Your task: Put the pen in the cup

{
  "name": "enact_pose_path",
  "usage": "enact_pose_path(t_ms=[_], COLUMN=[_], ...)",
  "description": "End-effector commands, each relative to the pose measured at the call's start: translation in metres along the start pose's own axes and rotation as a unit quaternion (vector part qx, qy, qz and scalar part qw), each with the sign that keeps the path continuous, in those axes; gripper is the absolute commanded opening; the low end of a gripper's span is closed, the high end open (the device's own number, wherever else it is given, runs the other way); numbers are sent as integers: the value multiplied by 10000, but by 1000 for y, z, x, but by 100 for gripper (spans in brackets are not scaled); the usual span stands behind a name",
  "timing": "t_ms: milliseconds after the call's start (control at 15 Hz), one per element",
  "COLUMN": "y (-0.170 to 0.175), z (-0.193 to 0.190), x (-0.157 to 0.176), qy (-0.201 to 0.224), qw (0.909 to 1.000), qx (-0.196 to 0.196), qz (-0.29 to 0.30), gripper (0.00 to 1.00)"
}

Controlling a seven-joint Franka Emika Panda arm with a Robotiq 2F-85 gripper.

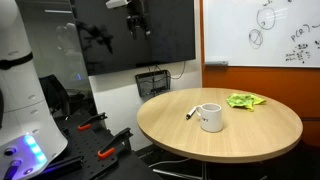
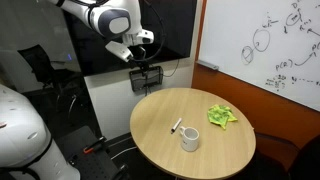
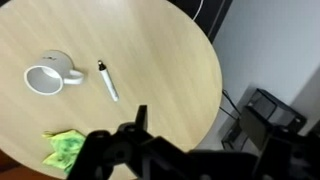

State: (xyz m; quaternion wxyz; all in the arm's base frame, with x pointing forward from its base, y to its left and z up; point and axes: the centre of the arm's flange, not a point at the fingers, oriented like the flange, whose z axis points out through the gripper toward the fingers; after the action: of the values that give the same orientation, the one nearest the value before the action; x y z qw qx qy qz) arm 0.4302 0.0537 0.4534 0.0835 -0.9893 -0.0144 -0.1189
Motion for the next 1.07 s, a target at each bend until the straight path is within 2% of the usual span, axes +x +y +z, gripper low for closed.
enact_pose_path(t_ms=[0, 467, 667, 1000], y=[0, 1, 10, 43], z=[0, 4, 30, 110], x=[0, 3, 20, 70], qy=[0, -2, -41, -335], qw=[10000, 10000, 9983, 9941], qx=[0, -44, -534, -902], qz=[0, -45, -236, -509], gripper=[100, 100, 100, 100])
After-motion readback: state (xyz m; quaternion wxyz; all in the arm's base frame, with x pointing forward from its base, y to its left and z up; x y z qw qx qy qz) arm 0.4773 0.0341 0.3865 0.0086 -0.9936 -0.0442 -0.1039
